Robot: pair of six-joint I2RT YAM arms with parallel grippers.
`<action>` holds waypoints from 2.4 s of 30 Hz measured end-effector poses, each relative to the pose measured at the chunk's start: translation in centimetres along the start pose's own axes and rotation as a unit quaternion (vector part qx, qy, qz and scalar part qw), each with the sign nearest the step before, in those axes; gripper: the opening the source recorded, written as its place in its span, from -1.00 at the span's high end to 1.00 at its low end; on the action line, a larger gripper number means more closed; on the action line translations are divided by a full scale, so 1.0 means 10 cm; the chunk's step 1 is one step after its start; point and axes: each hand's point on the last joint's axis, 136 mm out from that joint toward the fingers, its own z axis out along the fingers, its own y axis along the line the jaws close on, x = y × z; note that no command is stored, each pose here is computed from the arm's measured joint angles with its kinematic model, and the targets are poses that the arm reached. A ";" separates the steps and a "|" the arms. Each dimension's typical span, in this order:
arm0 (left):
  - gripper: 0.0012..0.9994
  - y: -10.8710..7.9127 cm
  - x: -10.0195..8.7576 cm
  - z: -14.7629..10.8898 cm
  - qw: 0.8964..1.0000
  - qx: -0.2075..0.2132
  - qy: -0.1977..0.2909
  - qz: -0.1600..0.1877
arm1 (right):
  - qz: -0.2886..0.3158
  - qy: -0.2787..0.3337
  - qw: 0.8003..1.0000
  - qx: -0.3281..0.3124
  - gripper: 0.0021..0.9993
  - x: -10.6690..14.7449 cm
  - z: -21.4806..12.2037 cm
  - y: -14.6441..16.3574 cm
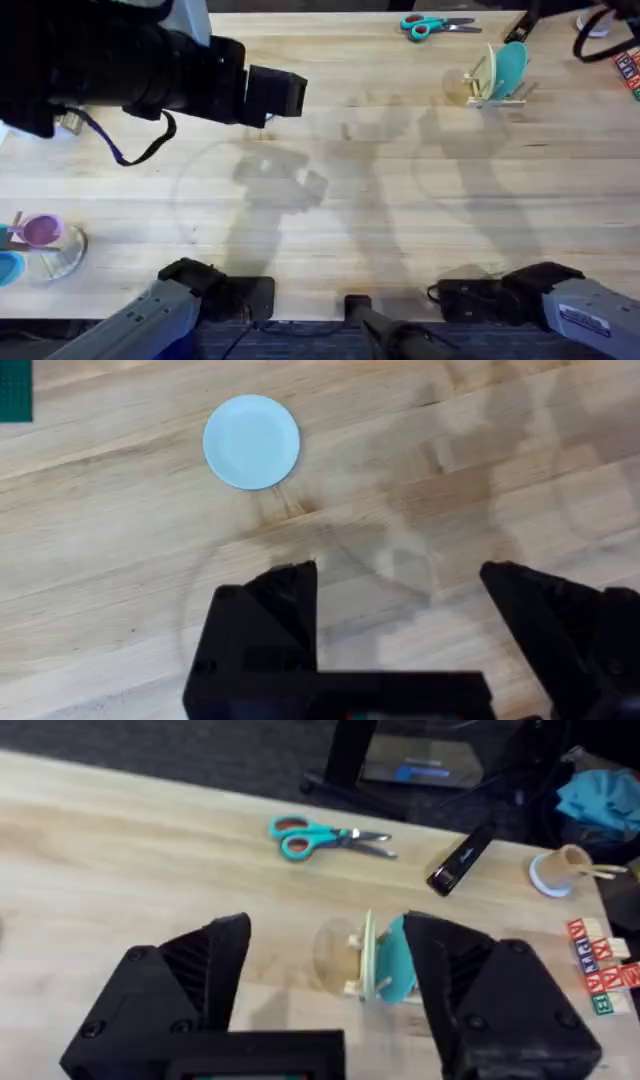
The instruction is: Pick up the plates from the table one by one and place each into a slot on the dish rack.
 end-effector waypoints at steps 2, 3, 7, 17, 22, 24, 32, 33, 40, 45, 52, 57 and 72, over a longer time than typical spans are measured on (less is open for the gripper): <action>-0.99 0.00 0.00 0.00 1.000 0.000 0.000 0.000 | -0.006 0.010 1.000 -0.006 -0.84 0.05 -0.03 0.04; -0.99 0.00 0.00 0.00 1.000 0.000 0.000 0.000 | -0.009 0.014 1.000 -0.009 -0.84 0.08 -0.05 0.06; -0.99 0.00 0.00 0.00 1.000 0.000 0.000 0.000 | -0.017 0.031 0.999 -0.016 -0.85 0.18 -0.17 0.07; -0.99 0.00 0.00 0.00 1.000 0.000 -0.001 0.000 | 0.003 0.064 0.993 -0.101 -0.86 0.37 -0.36 0.32; -0.99 0.00 0.00 0.00 1.000 0.000 -0.001 0.000 | 0.009 0.065 0.984 -0.167 -0.86 0.37 -0.42 0.54; -0.99 0.00 0.00 0.00 1.000 0.000 0.000 0.000 | 0.010 0.065 0.981 -0.182 -0.86 0.37 -0.44 0.59; 0.87 0.00 0.01 0.00 1.000 0.001 0.002 0.000 | 0.013 0.066 0.977 -0.202 -0.86 0.36 -0.47 0.66; 0.90 -0.01 0.03 0.00 1.000 0.003 0.005 -0.002 | 0.014 0.066 0.977 -0.203 -0.86 0.36 -0.47 0.67; 0.92 -0.12 0.06 0.00 0.998 0.034 0.015 -0.042 | 0.015 0.066 0.976 -0.207 -0.86 0.36 -0.47 0.68; 0.92 -0.09 0.08 0.00 0.997 0.033 0.019 -0.060 | 0.015 0.066 0.976 -0.207 -0.86 0.36 -0.47 0.68; 0.92 0.21 0.14 0.19 0.992 0.020 0.066 -0.107 | 0.017 0.066 0.976 -0.207 -0.98 0.36 -0.47 0.68; 0.92 0.43 0.15 0.46 0.984 0.034 0.104 -0.139 | 0.017 0.066 0.976 -0.207 -0.99 0.36 -0.47 0.68; 0.92 0.95 -0.07 1.04 0.977 0.089 0.087 -0.174 | 0.018 0.066 0.976 -0.207 -0.99 0.36 -0.47 0.68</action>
